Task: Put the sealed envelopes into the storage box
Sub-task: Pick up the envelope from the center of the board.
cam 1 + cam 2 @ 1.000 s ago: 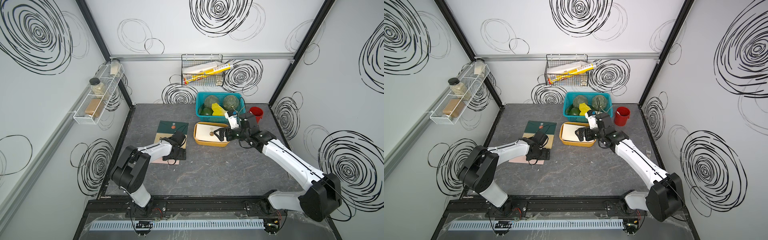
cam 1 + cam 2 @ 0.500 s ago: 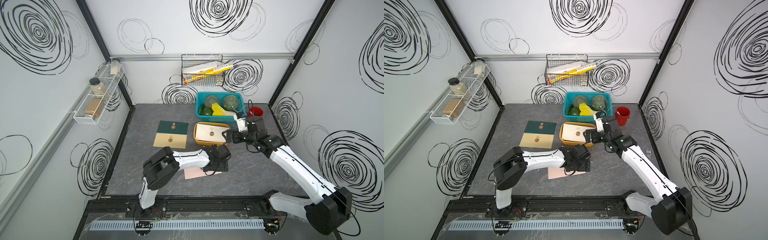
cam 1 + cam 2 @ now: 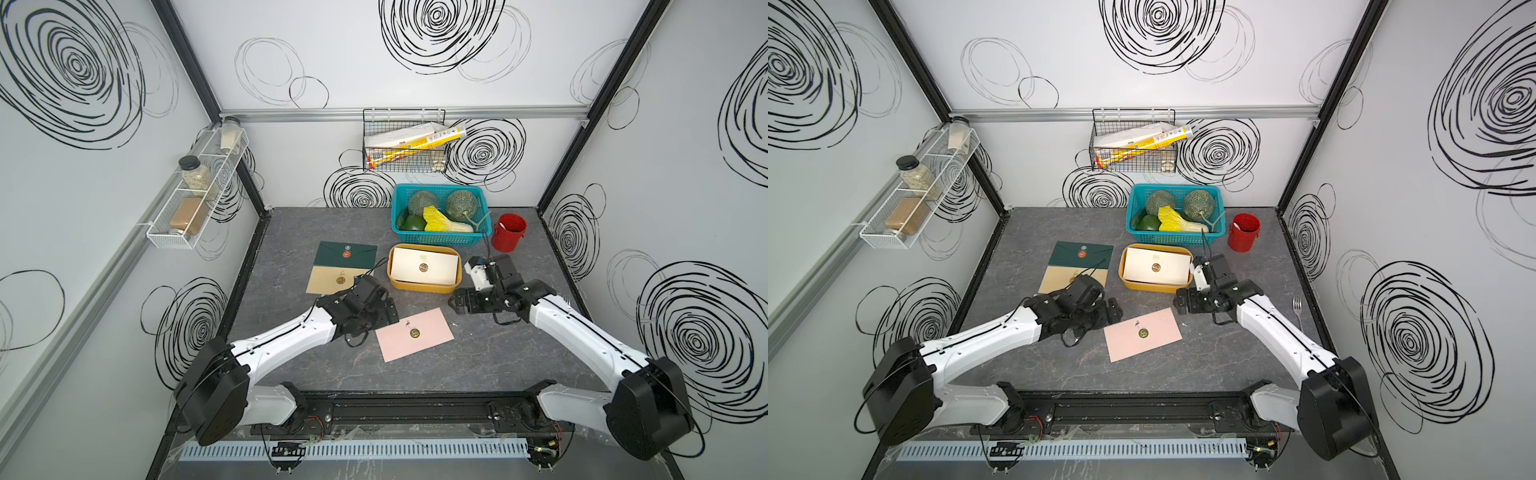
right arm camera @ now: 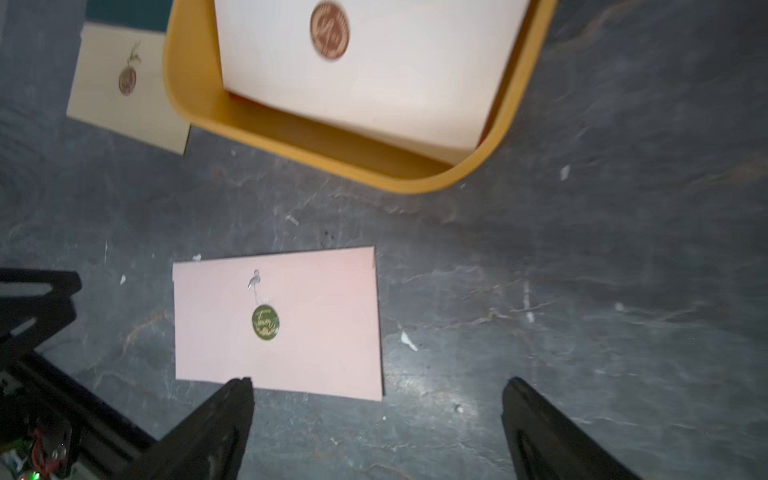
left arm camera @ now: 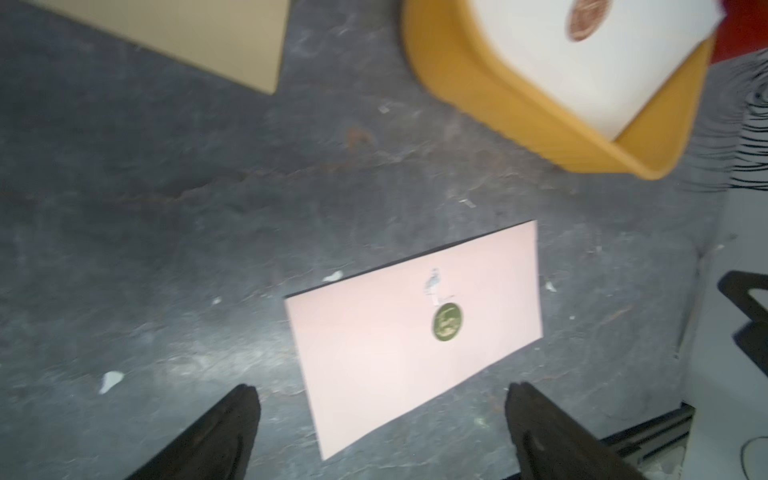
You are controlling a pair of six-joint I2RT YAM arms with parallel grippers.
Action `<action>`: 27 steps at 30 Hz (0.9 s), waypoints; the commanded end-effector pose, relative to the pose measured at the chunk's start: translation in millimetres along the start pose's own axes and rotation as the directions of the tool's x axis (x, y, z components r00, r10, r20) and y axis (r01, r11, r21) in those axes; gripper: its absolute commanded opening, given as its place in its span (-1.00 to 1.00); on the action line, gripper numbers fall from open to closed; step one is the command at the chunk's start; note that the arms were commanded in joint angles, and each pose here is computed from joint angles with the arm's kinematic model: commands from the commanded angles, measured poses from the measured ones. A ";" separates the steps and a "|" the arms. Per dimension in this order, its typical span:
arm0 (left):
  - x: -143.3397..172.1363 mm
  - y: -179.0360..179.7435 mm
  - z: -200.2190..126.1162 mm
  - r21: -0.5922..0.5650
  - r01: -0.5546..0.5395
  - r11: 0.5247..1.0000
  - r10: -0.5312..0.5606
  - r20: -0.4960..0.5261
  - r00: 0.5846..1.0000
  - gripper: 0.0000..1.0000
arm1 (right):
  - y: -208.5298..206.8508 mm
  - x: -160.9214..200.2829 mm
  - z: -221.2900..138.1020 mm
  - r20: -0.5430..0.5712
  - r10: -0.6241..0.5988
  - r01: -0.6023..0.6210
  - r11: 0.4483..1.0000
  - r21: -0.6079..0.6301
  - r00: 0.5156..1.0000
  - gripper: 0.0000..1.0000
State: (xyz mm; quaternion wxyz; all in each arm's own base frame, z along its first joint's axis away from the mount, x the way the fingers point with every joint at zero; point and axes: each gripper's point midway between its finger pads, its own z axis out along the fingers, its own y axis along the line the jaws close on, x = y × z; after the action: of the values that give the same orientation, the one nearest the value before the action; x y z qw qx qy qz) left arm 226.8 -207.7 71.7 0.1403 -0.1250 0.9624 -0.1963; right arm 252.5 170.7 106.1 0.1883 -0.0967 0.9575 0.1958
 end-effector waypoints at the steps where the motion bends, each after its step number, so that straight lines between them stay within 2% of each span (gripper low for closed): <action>1: 16.3 -7.7 19.8 0.063 -0.032 0.997 0.036 -0.061 0.997 0.98 | 9.3 18.7 13.7 -0.069 0.026 -0.029 0.999 -0.039 0.997 0.96; 4: 18.6 -21.8 25.1 0.113 -0.043 0.993 0.051 -0.067 0.996 0.98 | 8.7 27.2 20.6 -0.094 0.035 -0.040 0.998 -0.050 0.995 0.99; 8: 26.9 -30.3 38.6 0.127 -0.039 0.991 0.051 -0.096 0.994 0.98 | 14.8 33.2 32.4 -0.104 0.045 -0.055 0.994 -0.098 0.994 0.99; 16: 46.1 -14.3 62.9 0.102 -0.025 0.994 0.040 -0.147 0.988 0.98 | 21.2 51.0 58.7 -0.143 0.030 -0.045 0.994 -0.096 0.989 0.99; 19: 52.5 -13.4 68.9 0.112 -0.039 0.993 0.057 -0.165 0.985 0.98 | 20.5 60.6 65.1 -0.159 0.019 -0.032 0.996 -0.080 0.987 1.00; 24: 55.7 1.2 76.5 0.060 -0.068 0.996 0.077 -0.167 0.983 0.98 | 12.1 72.8 71.9 -0.174 0.020 -0.027 0.999 -0.035 0.984 1.00; 27: 54.1 10.9 78.3 0.028 -0.073 0.997 0.077 -0.165 0.983 0.98 | 5.1 46.7 54.0 -0.097 0.015 -0.010 0.999 0.054 0.995 1.00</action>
State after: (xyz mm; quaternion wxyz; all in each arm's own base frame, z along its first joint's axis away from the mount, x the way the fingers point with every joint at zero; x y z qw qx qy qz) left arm 230.5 -278.5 37.5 0.1280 -0.0647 0.9433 -0.2992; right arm 214.4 205.7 32.7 0.1152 -0.1105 0.9645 0.2104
